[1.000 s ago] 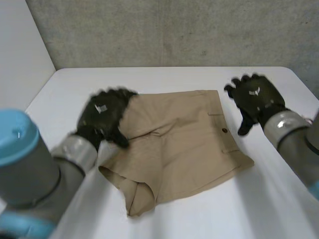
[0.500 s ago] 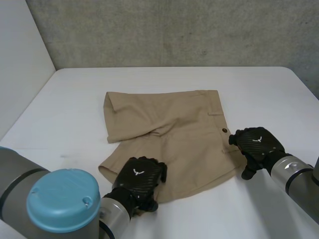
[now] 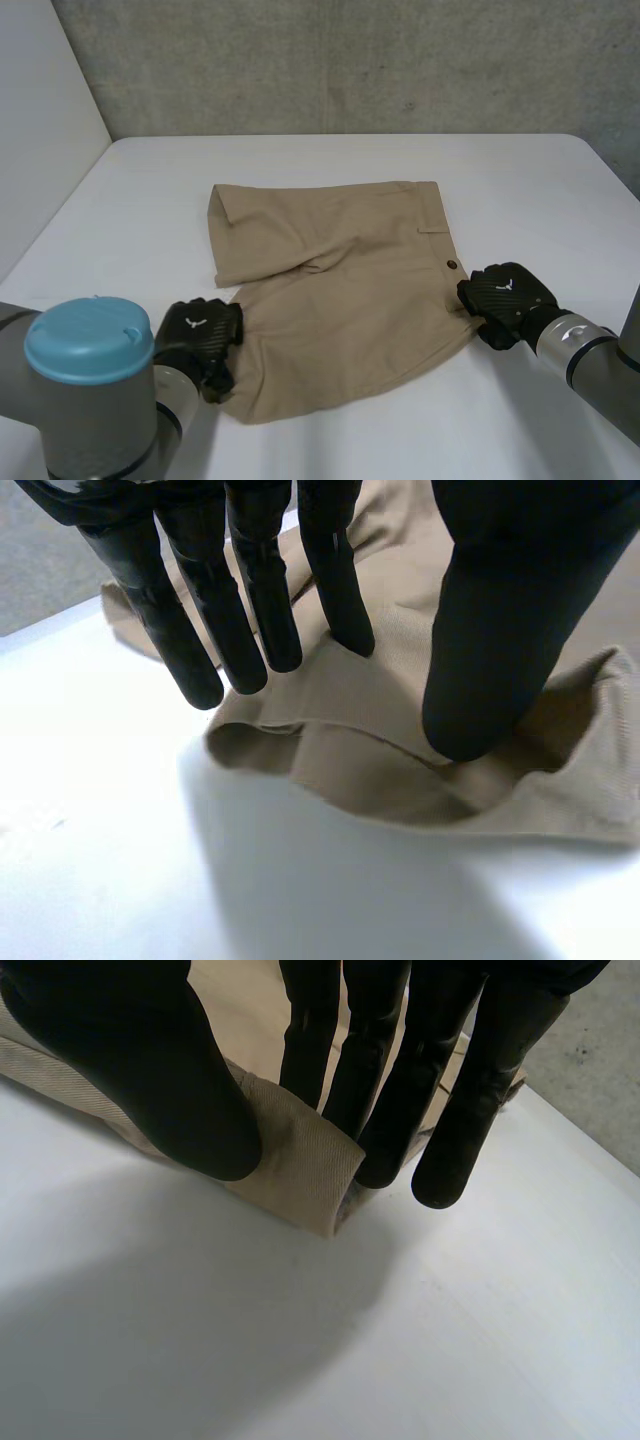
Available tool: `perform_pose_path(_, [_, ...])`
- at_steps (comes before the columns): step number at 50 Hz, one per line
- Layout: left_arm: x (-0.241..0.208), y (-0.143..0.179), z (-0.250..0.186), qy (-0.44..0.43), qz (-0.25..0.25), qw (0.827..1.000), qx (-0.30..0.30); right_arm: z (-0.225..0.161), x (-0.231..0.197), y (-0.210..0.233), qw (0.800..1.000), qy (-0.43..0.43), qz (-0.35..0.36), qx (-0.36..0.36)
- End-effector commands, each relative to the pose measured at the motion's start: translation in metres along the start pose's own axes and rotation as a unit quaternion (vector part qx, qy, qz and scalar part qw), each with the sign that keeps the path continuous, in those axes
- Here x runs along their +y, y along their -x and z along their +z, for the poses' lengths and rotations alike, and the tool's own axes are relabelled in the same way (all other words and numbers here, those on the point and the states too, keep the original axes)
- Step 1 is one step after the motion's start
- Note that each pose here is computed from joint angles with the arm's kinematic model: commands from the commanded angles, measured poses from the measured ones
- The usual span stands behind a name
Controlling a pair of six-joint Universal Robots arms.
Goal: Fold the shorts.
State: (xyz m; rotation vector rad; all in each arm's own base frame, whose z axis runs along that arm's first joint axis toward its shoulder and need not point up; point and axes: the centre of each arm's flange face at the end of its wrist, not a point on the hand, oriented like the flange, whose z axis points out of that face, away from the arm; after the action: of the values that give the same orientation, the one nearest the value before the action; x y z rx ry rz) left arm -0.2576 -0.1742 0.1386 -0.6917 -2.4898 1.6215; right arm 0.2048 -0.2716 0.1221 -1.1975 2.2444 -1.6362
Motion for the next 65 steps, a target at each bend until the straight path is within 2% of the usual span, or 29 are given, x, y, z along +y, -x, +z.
perform_pose_path(1, [0.004,0.028,0.014,0.02,0.011,0.999,-0.042,-0.003,0.0,0.001,1.0,-0.002,0.003,-0.004])
perform_pose_path(8, [0.004,0.044,0.019,0.026,0.008,0.998,-0.064,-0.006,0.002,0.005,1.0,0.006,0.007,-0.01])
perform_pose_path(13, [-0.019,0.05,0.005,-0.013,0.008,0.997,-0.069,-0.006,0.004,0.004,1.0,0.011,0.007,-0.004])
perform_pose_path(23, [-0.045,0.036,-0.043,-0.064,0.011,0.998,0.019,-0.008,0.004,0.004,1.0,0.014,0.019,-0.001])
perform_pose_path(27, [-0.035,0.028,-0.061,-0.048,0.015,0.997,0.062,-0.01,0.002,0.004,1.0,0.011,0.017,0.001])
perform_pose_path(33, [-0.014,0.022,-0.067,-0.015,0.022,0.997,0.076,-0.011,0.002,0.005,1.0,0.012,0.018,0.0])
perform_pose_path(46, [0.019,0.015,-0.043,0.012,0.025,0.997,0.078,-0.013,0.004,0.007,1.0,0.017,0.021,-0.003])
perform_pose_path(65, [0.029,0.016,-0.023,0.011,0.024,0.998,0.058,-0.015,0.004,0.008,1.0,0.015,0.02,-0.004])
